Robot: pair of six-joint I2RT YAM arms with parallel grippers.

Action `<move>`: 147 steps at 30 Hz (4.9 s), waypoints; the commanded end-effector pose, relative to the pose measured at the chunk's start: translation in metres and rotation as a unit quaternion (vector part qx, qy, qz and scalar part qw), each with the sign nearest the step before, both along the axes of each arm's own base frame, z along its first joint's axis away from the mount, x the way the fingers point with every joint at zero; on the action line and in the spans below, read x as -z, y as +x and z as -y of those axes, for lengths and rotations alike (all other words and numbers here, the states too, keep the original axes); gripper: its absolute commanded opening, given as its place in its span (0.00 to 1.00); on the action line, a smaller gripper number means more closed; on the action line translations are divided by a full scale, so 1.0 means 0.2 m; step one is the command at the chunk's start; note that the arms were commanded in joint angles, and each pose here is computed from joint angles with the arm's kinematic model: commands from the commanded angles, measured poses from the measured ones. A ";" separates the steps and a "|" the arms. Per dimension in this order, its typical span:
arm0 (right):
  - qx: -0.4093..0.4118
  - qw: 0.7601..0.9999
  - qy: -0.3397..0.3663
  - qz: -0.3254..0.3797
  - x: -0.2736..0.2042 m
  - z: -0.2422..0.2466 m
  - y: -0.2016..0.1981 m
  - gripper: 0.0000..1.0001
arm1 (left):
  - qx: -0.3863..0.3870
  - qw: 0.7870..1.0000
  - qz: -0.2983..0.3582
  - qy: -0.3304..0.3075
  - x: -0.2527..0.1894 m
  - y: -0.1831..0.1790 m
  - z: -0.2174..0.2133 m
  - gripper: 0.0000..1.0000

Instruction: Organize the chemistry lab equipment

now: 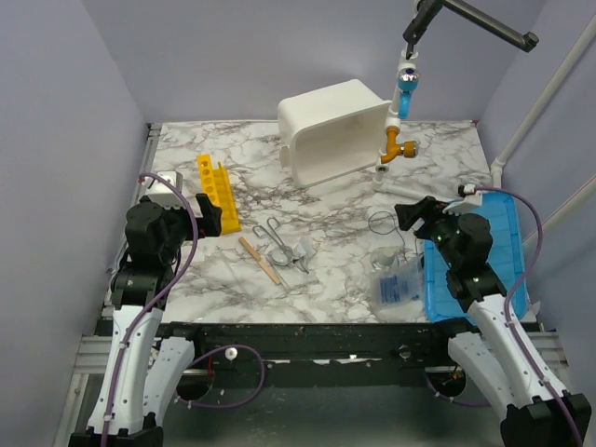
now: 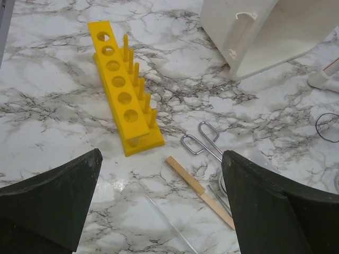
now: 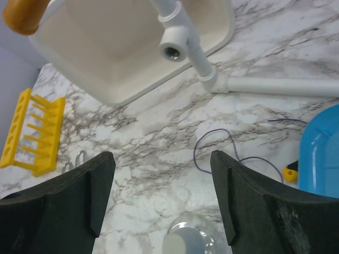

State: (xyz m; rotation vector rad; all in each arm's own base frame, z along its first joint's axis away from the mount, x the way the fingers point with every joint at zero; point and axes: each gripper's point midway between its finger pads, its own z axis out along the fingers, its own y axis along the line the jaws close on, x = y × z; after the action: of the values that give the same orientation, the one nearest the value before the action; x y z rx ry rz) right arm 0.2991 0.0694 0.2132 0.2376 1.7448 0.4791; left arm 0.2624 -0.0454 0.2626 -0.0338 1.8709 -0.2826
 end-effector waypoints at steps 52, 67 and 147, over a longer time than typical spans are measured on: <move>-0.106 0.951 -0.148 -0.249 0.85 -1.27 -0.08 0.57 | 0.017 1.000 -0.018 -0.012 0.07 0.06 0.04 0.99; -0.122 0.953 -0.118 -0.251 0.74 -1.18 -0.23 0.64 | 0.024 0.999 -0.024 -0.017 0.08 0.06 0.06 0.99; -0.135 0.966 -0.156 -0.152 0.48 -1.23 -0.09 0.24 | 0.241 0.960 0.111 -0.095 -0.18 -0.19 0.43 0.85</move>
State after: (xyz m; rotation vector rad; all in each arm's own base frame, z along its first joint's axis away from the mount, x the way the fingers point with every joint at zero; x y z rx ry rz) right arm 0.2704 0.3080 0.0643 -0.2396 2.2925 0.2565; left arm 0.2484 -0.1004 0.2747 0.1775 1.7400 -0.5845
